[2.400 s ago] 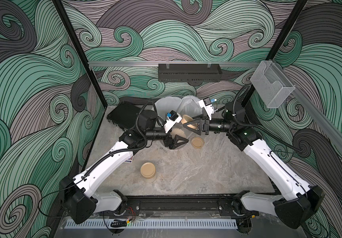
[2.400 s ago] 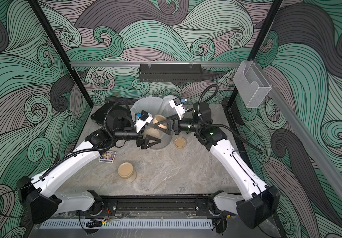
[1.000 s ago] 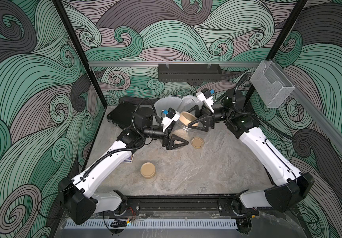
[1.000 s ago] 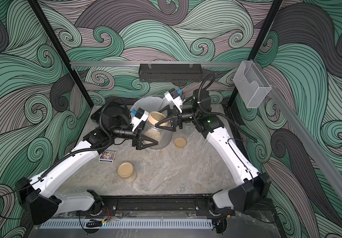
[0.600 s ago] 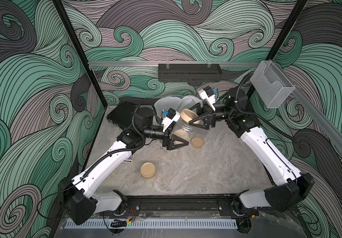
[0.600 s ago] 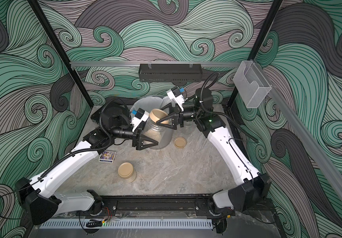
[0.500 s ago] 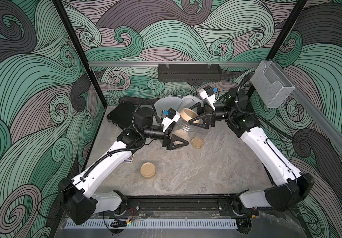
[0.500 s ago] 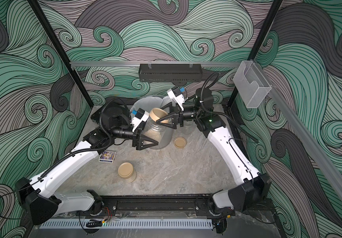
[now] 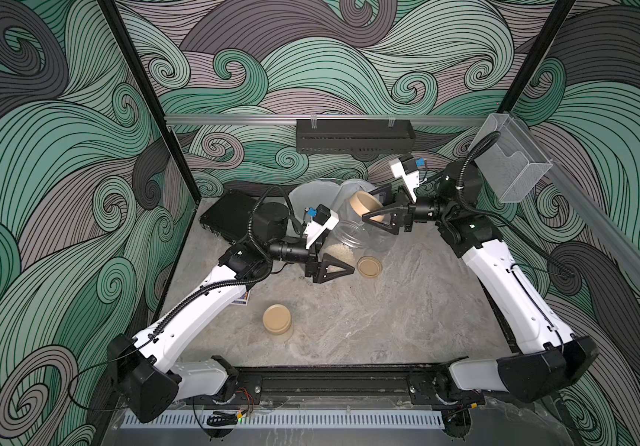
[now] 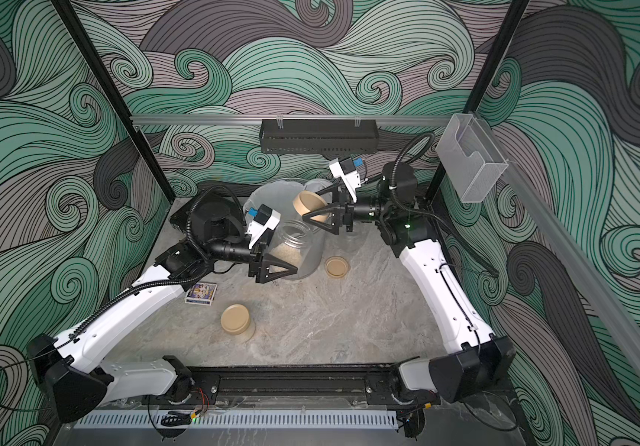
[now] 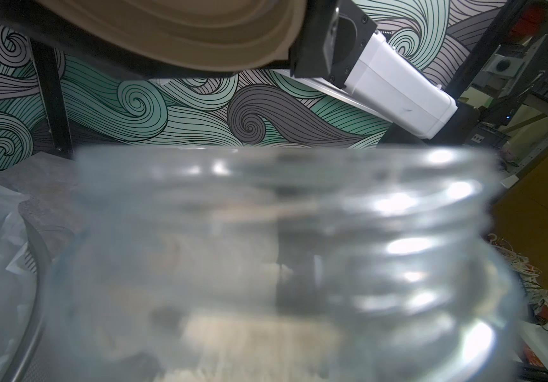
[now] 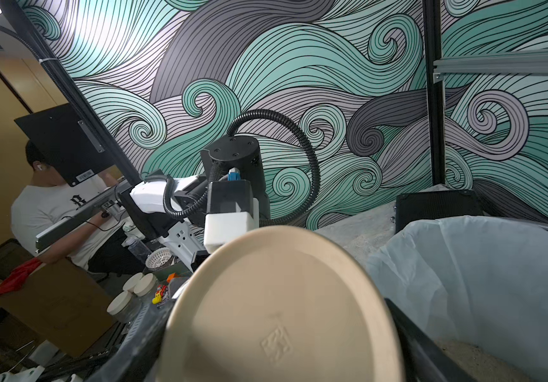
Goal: Empty moldy rice from jars
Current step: Unscrew the lid from the jar, then place the lid at the center of the board.
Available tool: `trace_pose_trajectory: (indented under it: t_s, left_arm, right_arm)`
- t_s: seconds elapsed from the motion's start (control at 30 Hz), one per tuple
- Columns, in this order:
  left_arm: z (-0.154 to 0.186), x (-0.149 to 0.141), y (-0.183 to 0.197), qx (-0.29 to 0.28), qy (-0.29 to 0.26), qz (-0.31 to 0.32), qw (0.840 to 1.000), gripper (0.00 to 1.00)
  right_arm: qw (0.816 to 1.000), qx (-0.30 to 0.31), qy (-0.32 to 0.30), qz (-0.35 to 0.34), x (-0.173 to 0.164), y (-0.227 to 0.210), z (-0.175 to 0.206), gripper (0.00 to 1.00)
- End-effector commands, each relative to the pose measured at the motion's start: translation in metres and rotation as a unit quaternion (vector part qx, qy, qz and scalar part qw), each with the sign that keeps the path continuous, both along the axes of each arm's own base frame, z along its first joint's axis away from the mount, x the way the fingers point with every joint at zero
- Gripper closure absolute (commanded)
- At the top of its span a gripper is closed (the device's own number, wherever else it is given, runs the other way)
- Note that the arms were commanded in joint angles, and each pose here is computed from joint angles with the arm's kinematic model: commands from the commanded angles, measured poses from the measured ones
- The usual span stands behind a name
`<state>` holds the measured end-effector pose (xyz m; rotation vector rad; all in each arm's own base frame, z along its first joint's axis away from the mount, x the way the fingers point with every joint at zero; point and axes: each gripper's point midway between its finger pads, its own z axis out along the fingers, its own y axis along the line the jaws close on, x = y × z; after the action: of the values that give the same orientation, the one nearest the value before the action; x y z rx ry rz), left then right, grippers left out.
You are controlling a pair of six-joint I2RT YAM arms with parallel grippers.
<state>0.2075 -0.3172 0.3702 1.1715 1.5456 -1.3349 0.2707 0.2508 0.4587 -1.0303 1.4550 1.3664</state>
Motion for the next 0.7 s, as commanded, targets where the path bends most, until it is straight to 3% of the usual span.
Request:
trace_pose_trajectory:
  t_s: [0.0, 0.27, 0.5, 0.67]
  left_arm:
    - [0.042, -0.009, 0.007, -0.038, -0.07, 0.001, 0.997, 0.9]
    - [0.049, 0.001, 0.011, -0.029, -0.102, 0.035, 0.994, 0.89]
    - [0.054, 0.011, 0.015, -0.026, -0.119, 0.06, 0.991, 0.88]
    - [0.058, 0.018, 0.021, -0.025, -0.129, 0.073, 0.989, 0.88]
  right_arm:
    - [0.999, -0.009, -0.017, -0.033, -0.002, -0.012, -0.002, 0.22]
    - [0.991, -0.05, 0.008, -0.12, -0.004, -0.042, -0.039, 0.23]
    - [0.97, -0.113, 0.048, -0.208, -0.004, -0.072, -0.084, 0.23]
    - [0.956, -0.149, 0.091, -0.235, -0.009, -0.081, -0.126, 0.23]
